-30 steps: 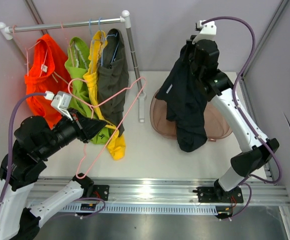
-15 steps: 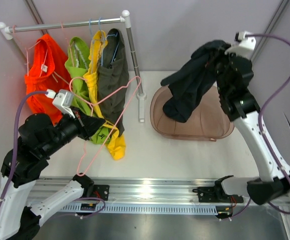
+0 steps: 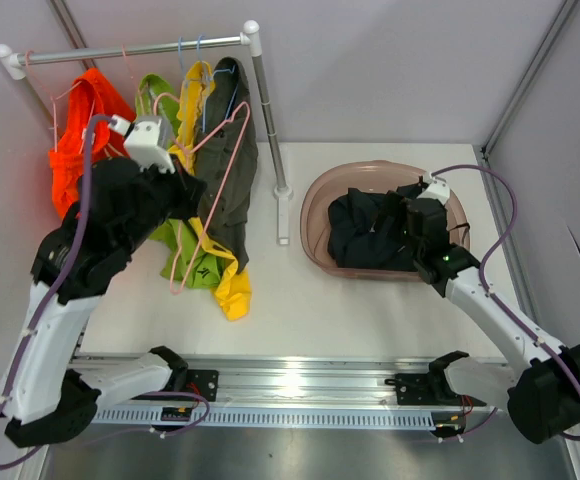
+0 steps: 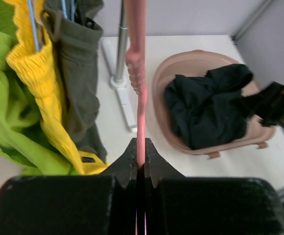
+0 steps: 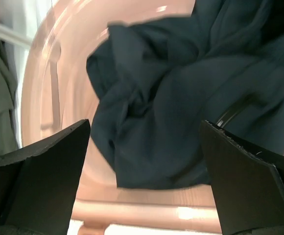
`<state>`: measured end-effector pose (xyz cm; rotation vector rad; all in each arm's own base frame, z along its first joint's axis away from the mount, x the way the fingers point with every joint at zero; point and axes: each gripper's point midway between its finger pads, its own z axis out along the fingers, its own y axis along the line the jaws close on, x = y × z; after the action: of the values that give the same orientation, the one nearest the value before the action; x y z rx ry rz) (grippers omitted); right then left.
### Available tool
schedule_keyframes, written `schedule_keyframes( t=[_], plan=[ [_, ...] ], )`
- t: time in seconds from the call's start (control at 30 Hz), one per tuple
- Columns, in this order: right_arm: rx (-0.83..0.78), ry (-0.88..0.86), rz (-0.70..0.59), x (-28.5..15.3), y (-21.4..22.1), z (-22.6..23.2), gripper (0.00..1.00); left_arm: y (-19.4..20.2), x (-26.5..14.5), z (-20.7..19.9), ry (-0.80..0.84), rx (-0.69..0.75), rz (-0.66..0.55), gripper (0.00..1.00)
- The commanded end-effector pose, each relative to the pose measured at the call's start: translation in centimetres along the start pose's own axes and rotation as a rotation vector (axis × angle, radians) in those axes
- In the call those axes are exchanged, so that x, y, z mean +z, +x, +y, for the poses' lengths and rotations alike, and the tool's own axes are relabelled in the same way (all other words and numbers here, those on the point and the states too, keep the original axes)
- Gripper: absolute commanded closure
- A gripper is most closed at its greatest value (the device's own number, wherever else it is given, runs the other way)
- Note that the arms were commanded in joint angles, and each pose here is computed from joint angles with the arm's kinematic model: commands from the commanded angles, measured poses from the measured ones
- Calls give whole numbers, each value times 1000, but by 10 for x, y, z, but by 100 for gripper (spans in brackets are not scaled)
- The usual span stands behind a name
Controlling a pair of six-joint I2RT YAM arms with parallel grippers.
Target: Remove the shorts from the hanger
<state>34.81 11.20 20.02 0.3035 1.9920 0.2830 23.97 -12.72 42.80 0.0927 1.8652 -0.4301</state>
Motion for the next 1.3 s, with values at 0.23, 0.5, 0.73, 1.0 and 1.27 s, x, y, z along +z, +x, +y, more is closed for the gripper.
schedule_keyframes(
  t=[0.23,0.5,0.73,1.0,1.27],
  plan=[
    [67,-244,10,-78,33,54,1,-60,101,18,-182,163,-31,100],
    [41,-354,90,-128,83,72,1,-90,156,56,-302,134,-41,100],
    [5,-336,82,-134,91,66,1,-100,202,52,-230,116,-61,100],
    [-4,-340,96,-128,103,69,1,-92,246,31,-98,99,-58,100],
    [-13,-343,113,-125,112,68,1,-65,258,31,-77,88,19,55]
  ],
)
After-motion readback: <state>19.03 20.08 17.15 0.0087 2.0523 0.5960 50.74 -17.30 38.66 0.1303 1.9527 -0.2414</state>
